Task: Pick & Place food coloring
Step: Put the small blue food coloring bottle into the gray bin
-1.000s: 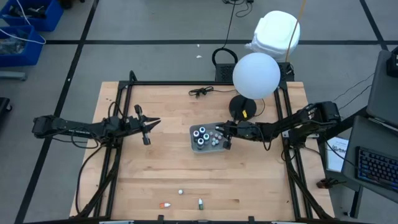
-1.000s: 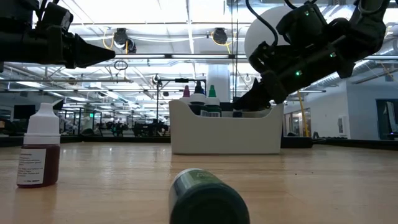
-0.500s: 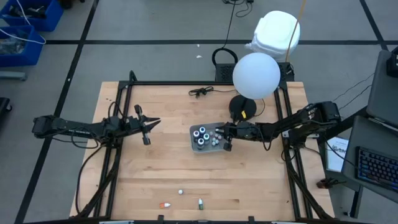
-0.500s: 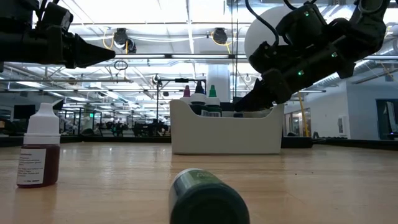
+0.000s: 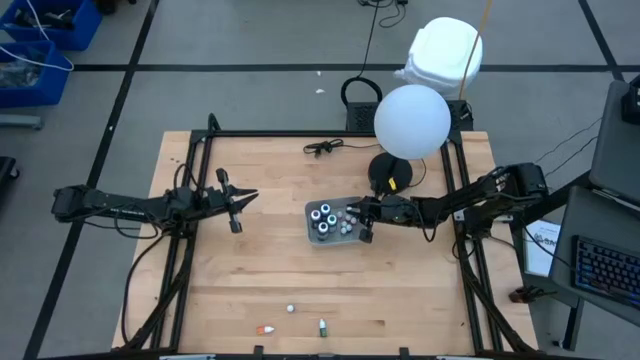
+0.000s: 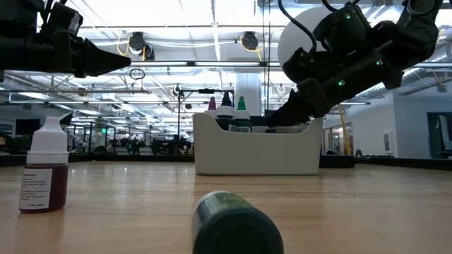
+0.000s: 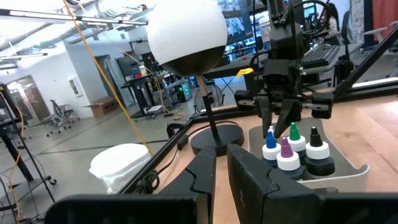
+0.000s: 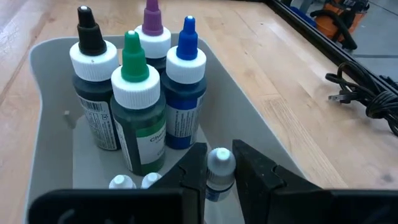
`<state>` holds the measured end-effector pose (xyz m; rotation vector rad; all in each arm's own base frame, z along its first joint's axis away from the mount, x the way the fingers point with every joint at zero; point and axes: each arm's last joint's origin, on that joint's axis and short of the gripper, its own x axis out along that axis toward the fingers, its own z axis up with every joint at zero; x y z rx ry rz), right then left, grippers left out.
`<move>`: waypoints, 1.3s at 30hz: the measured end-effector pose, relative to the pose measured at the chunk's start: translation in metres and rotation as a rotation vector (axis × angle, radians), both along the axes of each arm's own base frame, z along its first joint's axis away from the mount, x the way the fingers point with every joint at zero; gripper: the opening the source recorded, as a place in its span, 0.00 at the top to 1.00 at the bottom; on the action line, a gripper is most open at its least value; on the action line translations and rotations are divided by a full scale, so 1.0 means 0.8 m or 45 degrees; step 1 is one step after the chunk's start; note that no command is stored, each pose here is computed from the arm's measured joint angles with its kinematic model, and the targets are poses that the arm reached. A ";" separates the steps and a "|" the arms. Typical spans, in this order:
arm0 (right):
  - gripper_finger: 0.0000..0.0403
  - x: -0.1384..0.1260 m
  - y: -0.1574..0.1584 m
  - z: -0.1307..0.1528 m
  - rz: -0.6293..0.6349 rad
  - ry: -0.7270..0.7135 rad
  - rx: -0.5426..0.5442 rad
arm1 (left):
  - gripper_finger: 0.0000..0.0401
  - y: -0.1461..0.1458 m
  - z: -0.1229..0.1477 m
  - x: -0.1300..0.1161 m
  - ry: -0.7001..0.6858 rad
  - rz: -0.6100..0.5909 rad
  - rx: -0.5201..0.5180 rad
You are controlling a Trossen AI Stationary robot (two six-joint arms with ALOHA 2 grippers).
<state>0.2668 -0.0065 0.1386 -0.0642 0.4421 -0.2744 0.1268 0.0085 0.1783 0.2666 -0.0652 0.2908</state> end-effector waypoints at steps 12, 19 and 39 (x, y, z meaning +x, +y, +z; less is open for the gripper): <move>0.79 0.000 0.000 0.000 -0.012 -0.004 0.014 | 0.88 0.000 0.000 0.000 -0.001 0.000 -0.004; 0.79 0.000 0.000 0.000 -0.003 0.000 -0.007 | 0.88 0.000 0.000 0.000 -0.002 0.000 -0.004; 0.78 0.000 -0.003 0.000 -0.034 -0.007 -0.022 | 0.88 0.000 0.000 0.000 -0.001 0.000 -0.004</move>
